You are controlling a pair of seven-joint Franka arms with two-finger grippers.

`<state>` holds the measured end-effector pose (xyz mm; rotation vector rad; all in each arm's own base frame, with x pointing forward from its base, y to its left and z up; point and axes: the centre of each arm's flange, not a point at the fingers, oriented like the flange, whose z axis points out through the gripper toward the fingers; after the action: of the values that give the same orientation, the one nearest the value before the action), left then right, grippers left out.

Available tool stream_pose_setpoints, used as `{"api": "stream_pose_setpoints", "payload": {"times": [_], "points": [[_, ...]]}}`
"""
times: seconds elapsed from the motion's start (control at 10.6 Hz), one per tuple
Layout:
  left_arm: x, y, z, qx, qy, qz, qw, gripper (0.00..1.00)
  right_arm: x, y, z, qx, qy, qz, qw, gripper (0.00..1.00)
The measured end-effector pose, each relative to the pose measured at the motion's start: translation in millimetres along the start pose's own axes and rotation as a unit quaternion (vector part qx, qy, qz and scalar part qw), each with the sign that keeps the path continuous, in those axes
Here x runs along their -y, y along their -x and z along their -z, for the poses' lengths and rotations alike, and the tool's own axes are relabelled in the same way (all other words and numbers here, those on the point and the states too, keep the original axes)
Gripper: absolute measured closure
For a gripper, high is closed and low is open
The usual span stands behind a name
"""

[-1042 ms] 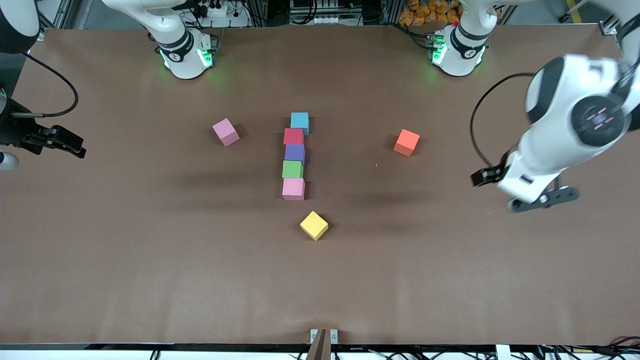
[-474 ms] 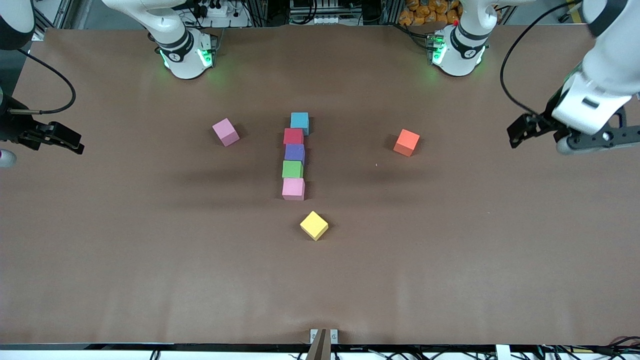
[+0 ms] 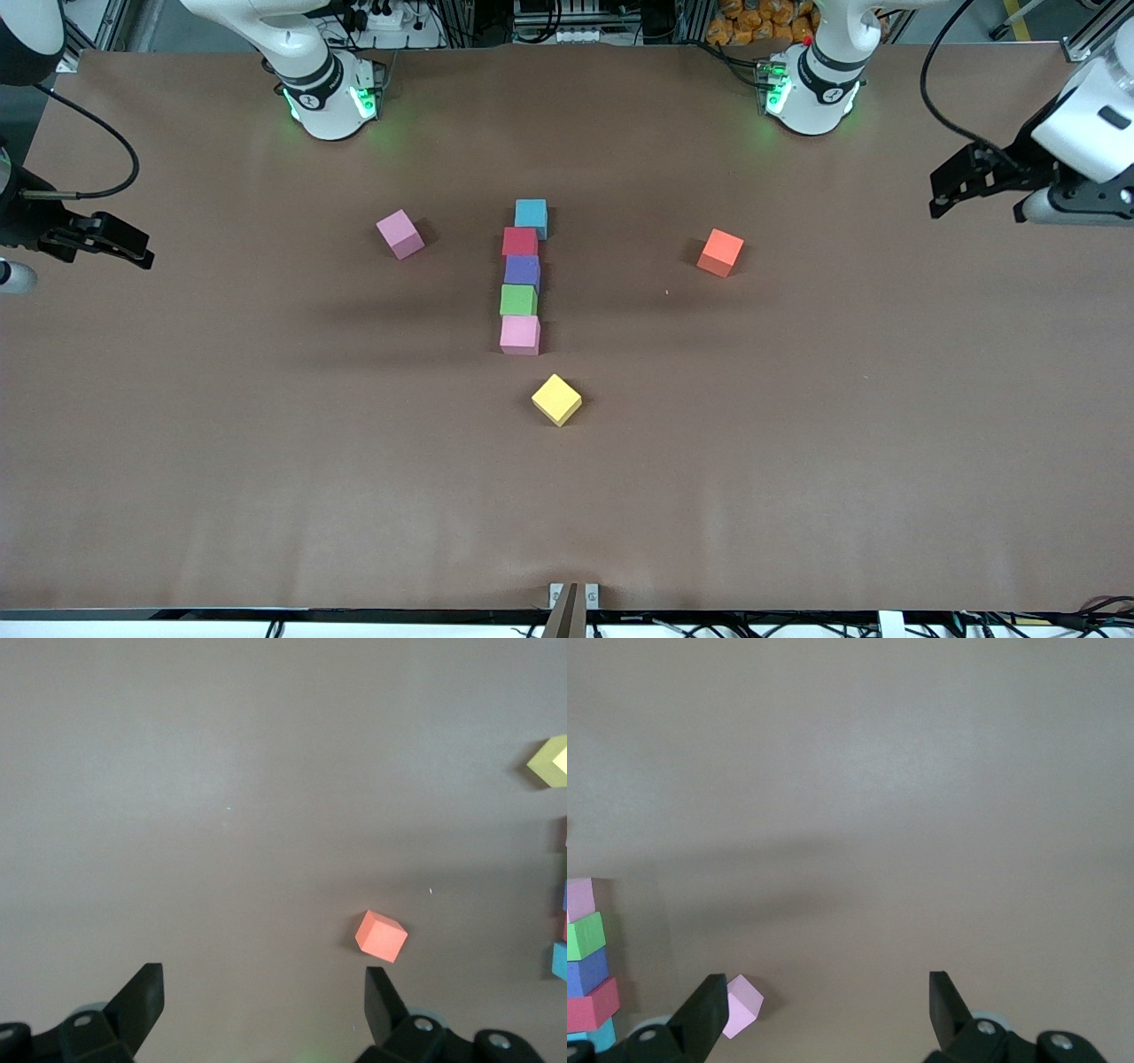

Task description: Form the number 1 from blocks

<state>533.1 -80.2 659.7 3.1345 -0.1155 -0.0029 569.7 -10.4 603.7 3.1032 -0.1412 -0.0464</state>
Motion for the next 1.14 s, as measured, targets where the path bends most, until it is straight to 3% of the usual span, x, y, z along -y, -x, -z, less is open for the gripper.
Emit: {"api": "stream_pose_setpoints", "payload": {"times": [1.14], "points": [[-15.4, -4.1, -2.5, 0.009, 0.0, -0.016, 1.0, 0.0, 9.0, 0.7, 0.0, 0.001, -0.003, 0.009, 1.0, 0.0]]}}
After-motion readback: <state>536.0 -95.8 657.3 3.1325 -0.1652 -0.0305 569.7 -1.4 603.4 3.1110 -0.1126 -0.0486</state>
